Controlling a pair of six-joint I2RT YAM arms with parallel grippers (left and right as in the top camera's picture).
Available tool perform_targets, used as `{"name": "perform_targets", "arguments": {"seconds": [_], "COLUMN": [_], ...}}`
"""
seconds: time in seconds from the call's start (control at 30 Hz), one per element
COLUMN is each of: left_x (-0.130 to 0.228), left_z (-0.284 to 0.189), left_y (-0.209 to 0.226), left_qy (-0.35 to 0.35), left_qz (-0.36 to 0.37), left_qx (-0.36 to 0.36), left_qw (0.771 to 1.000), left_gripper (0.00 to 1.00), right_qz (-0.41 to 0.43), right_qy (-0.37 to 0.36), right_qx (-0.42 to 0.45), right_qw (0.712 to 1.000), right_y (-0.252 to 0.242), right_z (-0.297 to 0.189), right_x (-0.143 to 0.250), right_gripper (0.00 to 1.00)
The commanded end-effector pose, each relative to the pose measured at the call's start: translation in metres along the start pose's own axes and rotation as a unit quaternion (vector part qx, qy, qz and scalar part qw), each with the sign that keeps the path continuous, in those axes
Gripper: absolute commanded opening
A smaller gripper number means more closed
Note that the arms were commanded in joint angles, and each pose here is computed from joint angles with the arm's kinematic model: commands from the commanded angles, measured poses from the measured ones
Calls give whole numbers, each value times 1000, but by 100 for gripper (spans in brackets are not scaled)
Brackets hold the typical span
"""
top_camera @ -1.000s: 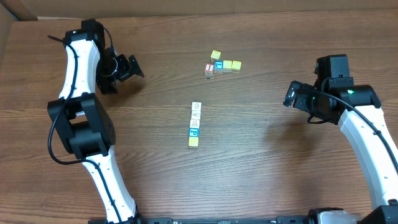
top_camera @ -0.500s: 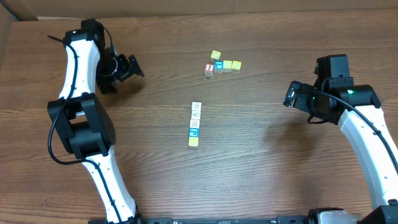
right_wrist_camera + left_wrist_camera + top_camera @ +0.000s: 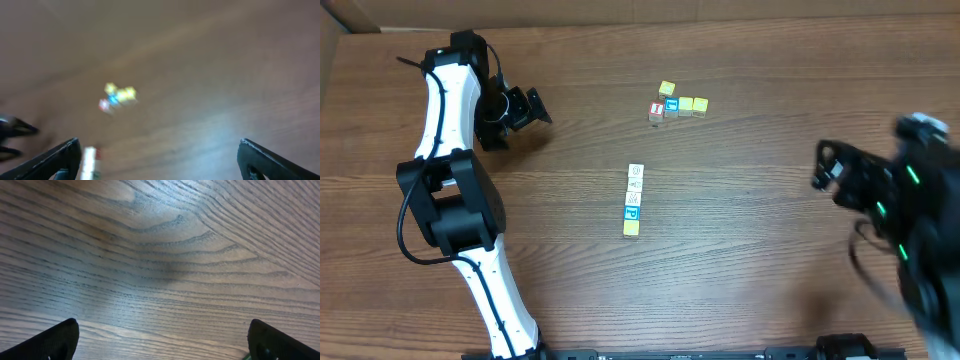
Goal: Flip 5 blocks
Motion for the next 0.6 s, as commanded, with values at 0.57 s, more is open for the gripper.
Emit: {"name": "perform_targets", "arguments": {"seconds": [0.57], "left_x": [-2], "left_z": [-3], "left_y": [-3], "left_qy": [-7], "left_qz": [4], "left_qx": [2], "left_qw": [1000], "left_gripper": [100], "right_qz": [4], "right_qy": [-289], "right_qx": [-12], "right_qw": [957], "right_y": [-31], "right_z": [-162], "right_x": [28], "right_gripper": [100]}}
Point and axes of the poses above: each gripper's point midway between its finger pads, its own z axis out along the fingers, its own y axis along the line the jaws close on, x = y × z, the point moved 3 cm from there along -z, back along the fingers, and after that the axes turned 6 degrees about -z, right-handed, at the moved point
